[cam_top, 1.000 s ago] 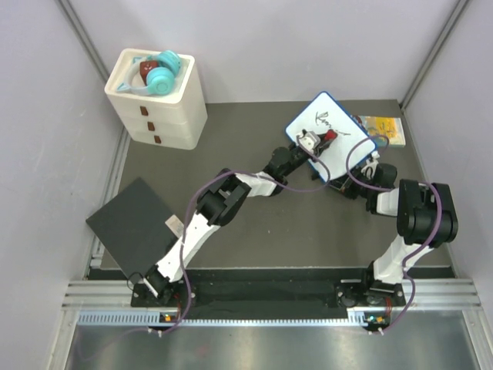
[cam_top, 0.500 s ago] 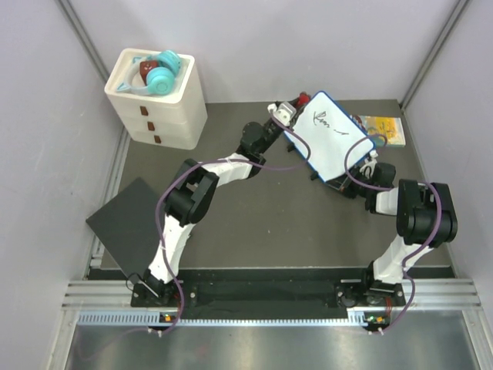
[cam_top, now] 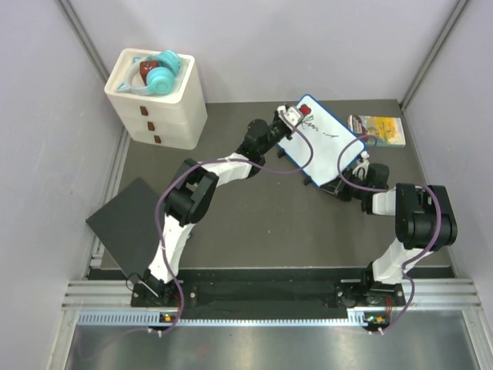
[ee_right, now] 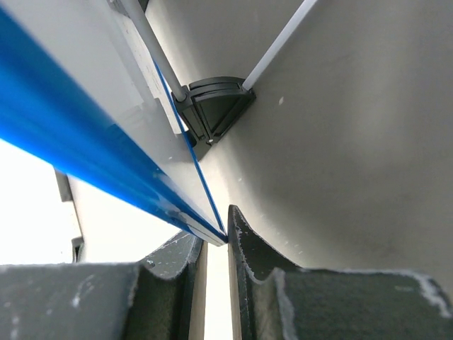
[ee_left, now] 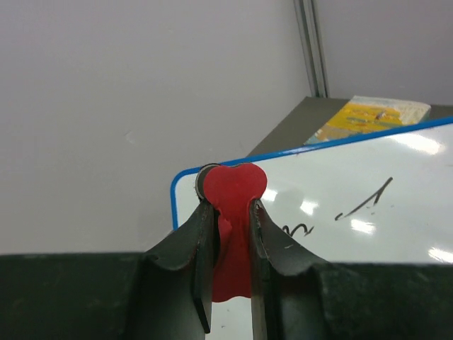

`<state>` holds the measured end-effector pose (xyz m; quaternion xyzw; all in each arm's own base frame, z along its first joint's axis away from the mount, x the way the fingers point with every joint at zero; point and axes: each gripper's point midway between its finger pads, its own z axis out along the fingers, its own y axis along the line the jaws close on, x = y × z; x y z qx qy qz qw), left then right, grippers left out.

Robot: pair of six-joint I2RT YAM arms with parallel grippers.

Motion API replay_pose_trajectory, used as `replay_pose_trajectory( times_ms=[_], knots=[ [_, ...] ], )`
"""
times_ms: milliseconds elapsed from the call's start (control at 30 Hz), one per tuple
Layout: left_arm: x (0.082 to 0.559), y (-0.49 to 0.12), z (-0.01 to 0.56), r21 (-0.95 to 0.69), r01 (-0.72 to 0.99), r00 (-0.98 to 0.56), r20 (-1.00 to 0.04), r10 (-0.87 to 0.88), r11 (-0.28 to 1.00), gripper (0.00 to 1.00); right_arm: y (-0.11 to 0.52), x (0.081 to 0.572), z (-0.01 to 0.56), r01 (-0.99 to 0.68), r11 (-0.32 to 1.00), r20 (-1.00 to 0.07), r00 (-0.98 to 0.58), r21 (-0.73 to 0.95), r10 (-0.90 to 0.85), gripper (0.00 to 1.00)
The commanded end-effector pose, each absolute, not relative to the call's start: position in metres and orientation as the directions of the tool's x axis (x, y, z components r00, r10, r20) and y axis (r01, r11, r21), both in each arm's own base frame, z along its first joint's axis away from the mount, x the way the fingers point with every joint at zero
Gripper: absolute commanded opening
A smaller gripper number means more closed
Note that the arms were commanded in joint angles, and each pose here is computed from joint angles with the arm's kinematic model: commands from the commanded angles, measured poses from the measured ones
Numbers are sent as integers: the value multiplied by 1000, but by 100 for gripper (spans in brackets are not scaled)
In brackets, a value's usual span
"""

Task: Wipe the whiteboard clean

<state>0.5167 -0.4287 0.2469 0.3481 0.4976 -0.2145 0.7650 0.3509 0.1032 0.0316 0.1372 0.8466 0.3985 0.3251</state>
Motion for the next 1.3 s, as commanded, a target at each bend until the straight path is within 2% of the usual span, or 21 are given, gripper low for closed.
replay_pose_trajectory(
  times_ms=[0, 400, 533, 567, 733, 1067, 1100, 1133, 1200, 1233, 1267],
  knots=[
    [503, -429, 274, 401, 685, 466, -883, 58, 609, 0, 134, 276, -4, 72, 618, -212, -903, 783, 373, 0],
    [538, -411, 222, 397, 698, 371, -912, 175, 596, 0, 150, 268, -12, 55, 636, -166, -945, 769, 283, 0],
    [560, -410, 220, 370, 705, 368, -920, 134, 605, 0, 149, 267, -13, 55, 641, -168, -944, 766, 283, 0],
    [563, -414, 205, 344, 722, 343, -931, 122, 600, 0, 148, 269, -13, 52, 645, -176, -943, 762, 284, 0],
    [568, -426, 207, 303, 750, 357, -934, 26, 588, 0, 146, 270, -13, 54, 654, -184, -939, 755, 290, 0],
    [576, -426, 202, 287, 746, 371, -929, -17, 601, 0, 131, 270, 18, 12, 711, -346, -867, 703, 358, 0],
    [576, -426, 206, 290, 742, 380, -925, -23, 604, 0, 131, 270, 21, 5, 711, -361, -859, 703, 363, 2],
    [577, -426, 208, 289, 741, 383, -923, -27, 606, 0, 130, 270, 24, 8, 710, -369, -850, 704, 376, 11],
    [578, -425, 213, 288, 735, 388, -921, -33, 614, 0, 127, 270, 35, -22, 720, -422, -822, 694, 382, 21],
    [577, -424, 217, 289, 734, 392, -919, -36, 615, 0, 126, 271, 41, -36, 724, -446, -809, 689, 384, 32],
    [577, -424, 220, 289, 731, 395, -918, -39, 618, 0, 122, 270, 40, -26, 739, -459, -798, 673, 390, 36]
  ],
)
